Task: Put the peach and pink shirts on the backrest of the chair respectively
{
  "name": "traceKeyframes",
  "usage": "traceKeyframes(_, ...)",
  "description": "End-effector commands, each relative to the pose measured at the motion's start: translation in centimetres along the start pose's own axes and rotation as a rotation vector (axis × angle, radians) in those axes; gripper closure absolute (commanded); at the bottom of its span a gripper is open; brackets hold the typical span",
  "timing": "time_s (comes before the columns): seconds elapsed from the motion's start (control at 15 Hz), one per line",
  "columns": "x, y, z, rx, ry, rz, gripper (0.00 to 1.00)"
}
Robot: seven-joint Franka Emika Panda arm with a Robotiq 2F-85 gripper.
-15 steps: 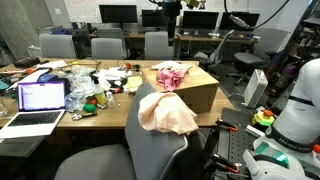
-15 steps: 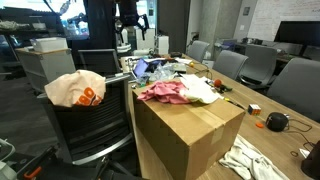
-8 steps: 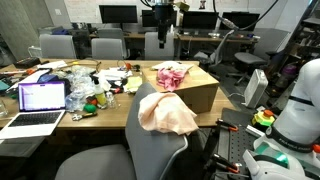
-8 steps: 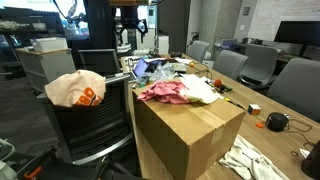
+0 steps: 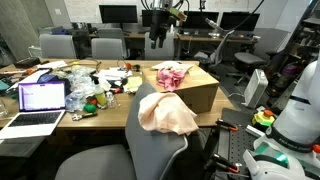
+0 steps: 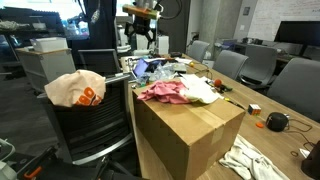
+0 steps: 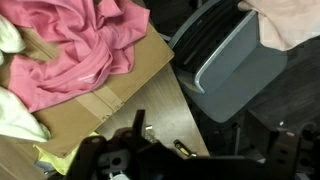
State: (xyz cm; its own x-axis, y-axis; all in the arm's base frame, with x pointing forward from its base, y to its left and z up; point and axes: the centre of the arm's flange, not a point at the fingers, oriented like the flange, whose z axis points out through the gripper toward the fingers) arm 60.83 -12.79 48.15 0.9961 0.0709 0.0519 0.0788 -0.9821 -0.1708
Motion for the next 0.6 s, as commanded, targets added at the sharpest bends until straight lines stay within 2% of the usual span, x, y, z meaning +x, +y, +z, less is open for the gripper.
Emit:
traceKeyframes(0.0,0.7,3.9,1.1,0.088,0.004,0.124,0.0)
traceKeyframes(0.2,0.0,6.2,3.3,0.123,-0.018,0.207,0.0)
traceKeyframes(0.4,0.0,7.0,5.3,0.118,-0.052,0.268,0.0)
traceKeyframes(0.53,0.2,6.8,6.4,0.078,-0.077,0.315,0.0)
